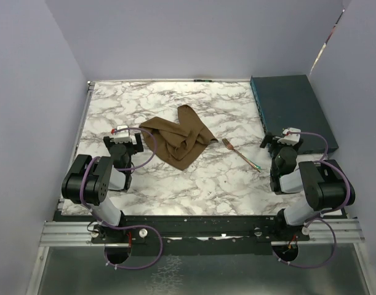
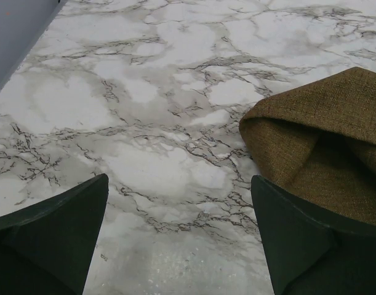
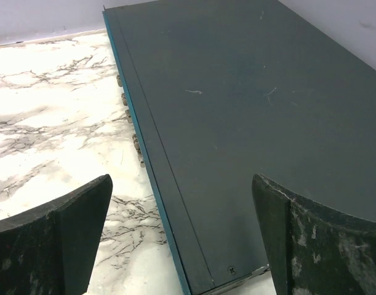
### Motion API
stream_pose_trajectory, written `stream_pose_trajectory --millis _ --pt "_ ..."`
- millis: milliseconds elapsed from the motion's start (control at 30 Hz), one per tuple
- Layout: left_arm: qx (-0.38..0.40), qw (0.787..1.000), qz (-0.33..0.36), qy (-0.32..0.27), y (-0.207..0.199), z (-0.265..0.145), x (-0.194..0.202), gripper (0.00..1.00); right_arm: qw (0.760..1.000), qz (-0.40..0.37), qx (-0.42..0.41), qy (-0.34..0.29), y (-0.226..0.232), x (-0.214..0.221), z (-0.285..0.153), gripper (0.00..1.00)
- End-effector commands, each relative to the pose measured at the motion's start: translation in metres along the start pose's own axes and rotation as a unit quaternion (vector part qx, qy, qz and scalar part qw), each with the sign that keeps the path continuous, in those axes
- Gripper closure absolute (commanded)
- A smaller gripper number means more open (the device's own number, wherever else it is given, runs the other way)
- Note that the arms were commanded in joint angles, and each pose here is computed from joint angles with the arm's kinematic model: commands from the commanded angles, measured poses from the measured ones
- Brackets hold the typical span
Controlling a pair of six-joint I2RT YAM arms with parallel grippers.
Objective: Fold the napkin into a case and place the utensils inside
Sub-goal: Flatten out the napkin at the center of the board.
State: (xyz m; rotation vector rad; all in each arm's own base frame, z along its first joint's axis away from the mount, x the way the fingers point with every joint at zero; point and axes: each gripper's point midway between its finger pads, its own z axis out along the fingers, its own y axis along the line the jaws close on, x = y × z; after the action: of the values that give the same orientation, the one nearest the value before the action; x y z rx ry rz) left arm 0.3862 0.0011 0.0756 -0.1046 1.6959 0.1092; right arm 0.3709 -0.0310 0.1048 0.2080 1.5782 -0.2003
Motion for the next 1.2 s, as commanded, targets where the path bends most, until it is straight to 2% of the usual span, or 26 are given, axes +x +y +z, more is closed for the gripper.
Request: stream_pose_trajectory --millis 0,333,467,567,733,800,867,933,1033,1167 --pt "-0.008 1.000 -0.007 -0.006 0.002 0.003 -0.003 0.01 1.000 0.006 -0.001 -0.002 0.000 -0.002 0.001 0.00" --pt "0.000 1.000 -0.005 -0.007 -0.001 0.002 -0.004 0.01 1.000 0.007 0.002 0.000 -0.001 -0.002 0.001 0.00" --pt "0.023 1.000 0.001 -0.007 -0.009 0.009 -0.029 0.01 1.000 -0.001 -0.010 -0.027 -0.001 -0.011 -0.009 0.00" --pt "0.035 0.997 0.038 0.054 -0.013 0.016 -0.037 0.01 0.999 -0.003 -0.004 -0.040 -0.004 -0.027 -0.013 0.00" --pt "0.073 0.981 0.079 0.160 -0.026 0.028 -0.054 0.01 0.993 0.067 0.075 0.055 -0.012 -0.056 0.011 0.00" --pt "0.095 0.974 0.084 0.187 -0.034 0.032 -0.065 0.01 0.993 0.087 0.040 0.075 0.007 -0.071 0.022 0.00" --pt "0.116 0.967 0.084 0.210 -0.041 0.032 -0.074 0.01 0.982 0.162 0.021 0.095 0.025 -0.085 0.028 0.00" --pt "0.155 0.960 0.075 0.220 -0.056 0.030 -0.083 0.01 0.973 0.193 -0.017 0.124 0.043 -0.095 0.029 0.00" --pt "0.209 0.948 0.073 0.227 -0.076 0.026 -0.094 0.01 0.963 0.167 -0.169 0.126 0.091 -0.118 0.025 0.00" --pt "0.261 0.927 0.133 0.235 -0.111 0.019 -0.094 0.01 0.950 0.128 -0.193 0.208 0.121 -0.104 0.030 0.00"
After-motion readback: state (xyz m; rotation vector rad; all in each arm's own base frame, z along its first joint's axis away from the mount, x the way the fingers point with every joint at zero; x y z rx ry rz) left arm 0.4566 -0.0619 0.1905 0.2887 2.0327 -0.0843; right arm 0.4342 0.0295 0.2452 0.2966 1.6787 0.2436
